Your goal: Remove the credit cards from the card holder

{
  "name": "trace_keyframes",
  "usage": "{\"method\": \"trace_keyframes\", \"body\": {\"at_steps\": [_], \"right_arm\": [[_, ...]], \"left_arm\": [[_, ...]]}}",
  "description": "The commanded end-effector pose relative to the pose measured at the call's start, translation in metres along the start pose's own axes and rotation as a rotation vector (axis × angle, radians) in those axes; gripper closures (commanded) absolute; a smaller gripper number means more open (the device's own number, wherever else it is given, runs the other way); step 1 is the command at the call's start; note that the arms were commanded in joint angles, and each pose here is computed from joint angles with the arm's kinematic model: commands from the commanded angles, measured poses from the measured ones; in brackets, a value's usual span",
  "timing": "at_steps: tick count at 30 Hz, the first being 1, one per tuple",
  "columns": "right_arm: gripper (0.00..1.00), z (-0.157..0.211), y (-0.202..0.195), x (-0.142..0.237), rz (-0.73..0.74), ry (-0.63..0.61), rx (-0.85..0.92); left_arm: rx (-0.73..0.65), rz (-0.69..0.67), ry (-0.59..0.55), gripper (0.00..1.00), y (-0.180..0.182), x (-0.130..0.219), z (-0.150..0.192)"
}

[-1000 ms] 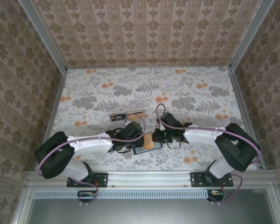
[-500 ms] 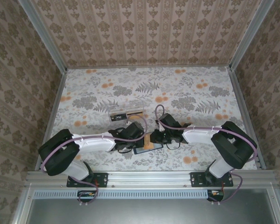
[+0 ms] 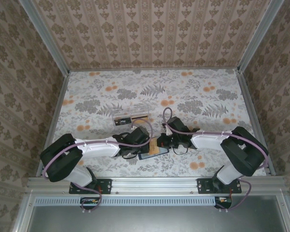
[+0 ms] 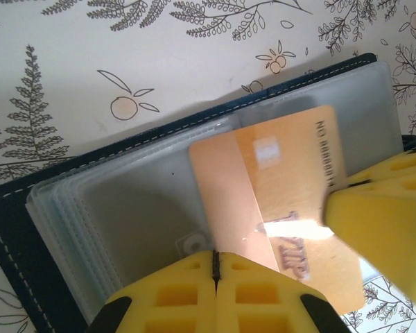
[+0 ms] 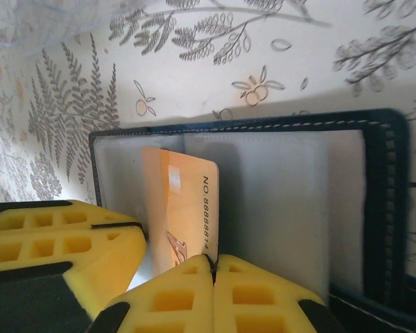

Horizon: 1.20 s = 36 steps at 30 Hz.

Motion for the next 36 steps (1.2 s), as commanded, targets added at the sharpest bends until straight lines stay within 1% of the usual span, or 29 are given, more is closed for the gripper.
{"method": "trace_keyframes", "body": {"at_steps": [1,6,7,11,12,15,17,19,21,22,23,24,25,27,31,33,36], "right_arm": [[1.0,0.002,-0.017,0.013,0.063,-0.02,-0.034],[1.0,0.0,-0.027,0.031,0.109,-0.052,-0.046],[1.0,-0.002,-0.023,0.04,0.098,-0.079,-0.034],[1.0,-0.004,-0.014,0.06,0.121,-0.12,0.014],[1.0,-0.006,-0.01,0.067,0.124,-0.133,0.033],[1.0,-0.008,0.002,0.084,0.121,-0.167,0.081],[1.0,-0.01,0.01,0.094,0.114,-0.182,0.116],[1.0,-0.012,0.018,0.103,0.116,-0.195,0.156],[1.0,-0.015,0.026,0.111,0.122,-0.211,0.199],[1.0,-0.017,0.031,0.115,0.122,-0.217,0.228],[1.0,-0.018,0.036,0.119,0.121,-0.224,0.253],[1.0,-0.02,0.042,0.122,0.123,-0.229,0.284],[1.0,-0.023,0.048,0.124,0.13,-0.233,0.319],[1.0,-0.028,0.062,0.128,0.148,-0.241,0.391],[0.99,-0.037,0.092,0.123,0.196,-0.233,0.591],[0.96,-0.037,0.108,0.118,0.206,-0.222,0.753],[0.99,-0.034,0.131,0.105,0.27,-0.219,1.011]], "left_arm": [[0.001,-0.058,0.037,1.0,0.01,0.0,0.009],[-0.004,-0.054,0.026,1.0,0.01,0.005,0.007],[-0.006,-0.051,0.021,1.0,0.009,0.006,0.006],[-0.028,-0.016,-0.015,1.0,0.001,0.018,-0.001],[-0.034,-0.005,-0.032,0.99,-0.003,0.024,-0.005],[-0.064,0.02,-0.094,0.93,-0.012,0.046,-0.015],[-0.073,0.028,-0.143,0.78,-0.015,0.062,-0.021],[-0.073,0.036,-0.193,0.55,-0.014,0.081,-0.025],[-0.064,0.044,-0.239,0.37,-0.009,0.099,-0.027],[-0.058,0.041,-0.266,0.3,-0.004,0.108,-0.027],[-0.05,0.043,-0.293,0.25,0.0,0.118,-0.027],[-0.042,0.039,-0.322,0.18,0.005,0.128,-0.026],[-0.034,0.031,-0.349,0.07,0.012,0.138,-0.024],[-0.018,0.021,-0.395,0.01,0.024,0.155,-0.02],[0.017,0.01,-0.484,0.0,0.051,0.185,-0.007],[0.031,0.011,-0.518,0.0,0.062,0.195,0.001],[0.039,0.016,-0.558,0.0,0.074,0.207,0.01]]}}
Point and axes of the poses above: each hand's point on the last joint's axis, 136 mm out from that joint toward the fingers, its own x axis back along the fingers, its own y axis along the line the jaws close on, z = x × y, the point moved 10 cm from there along x, back along the fingers, and after that the axes turned 3 degrees about -x, right-handed, at the moved point
